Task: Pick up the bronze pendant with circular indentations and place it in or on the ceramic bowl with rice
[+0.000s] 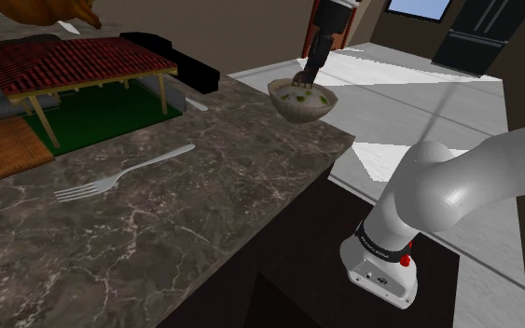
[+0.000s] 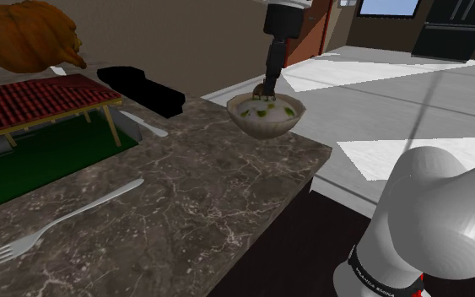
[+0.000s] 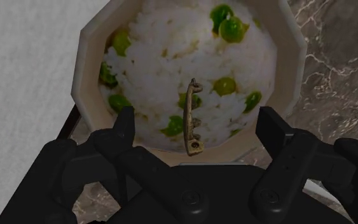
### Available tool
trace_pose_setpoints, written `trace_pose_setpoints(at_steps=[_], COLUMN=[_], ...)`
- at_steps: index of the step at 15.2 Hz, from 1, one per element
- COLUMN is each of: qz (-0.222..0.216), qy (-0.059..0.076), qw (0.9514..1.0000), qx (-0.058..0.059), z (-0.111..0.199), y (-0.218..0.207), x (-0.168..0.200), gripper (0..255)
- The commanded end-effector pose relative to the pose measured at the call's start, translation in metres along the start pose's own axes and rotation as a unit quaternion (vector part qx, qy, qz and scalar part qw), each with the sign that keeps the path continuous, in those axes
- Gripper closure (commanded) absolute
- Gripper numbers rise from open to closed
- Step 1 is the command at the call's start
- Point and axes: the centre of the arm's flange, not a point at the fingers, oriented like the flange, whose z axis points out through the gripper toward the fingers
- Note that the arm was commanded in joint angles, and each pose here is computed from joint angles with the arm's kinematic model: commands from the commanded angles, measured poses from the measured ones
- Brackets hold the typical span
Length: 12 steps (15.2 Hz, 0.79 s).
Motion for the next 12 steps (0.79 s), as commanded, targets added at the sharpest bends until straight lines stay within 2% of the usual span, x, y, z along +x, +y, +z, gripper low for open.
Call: trace_pose_setpoints(at_steps=[1,4,12], qz=[0.000,0.000,0.000], qy=[0.000,0.000,0.000], qw=[1.0000,1.0000,1.0000], qx=[0.000,0.000,0.000], z=[-0.013,-0.050,-0.050], y=[0.000,0.000,0.000], x=[0.000,0.000,0.000], gripper=[0,0,0])
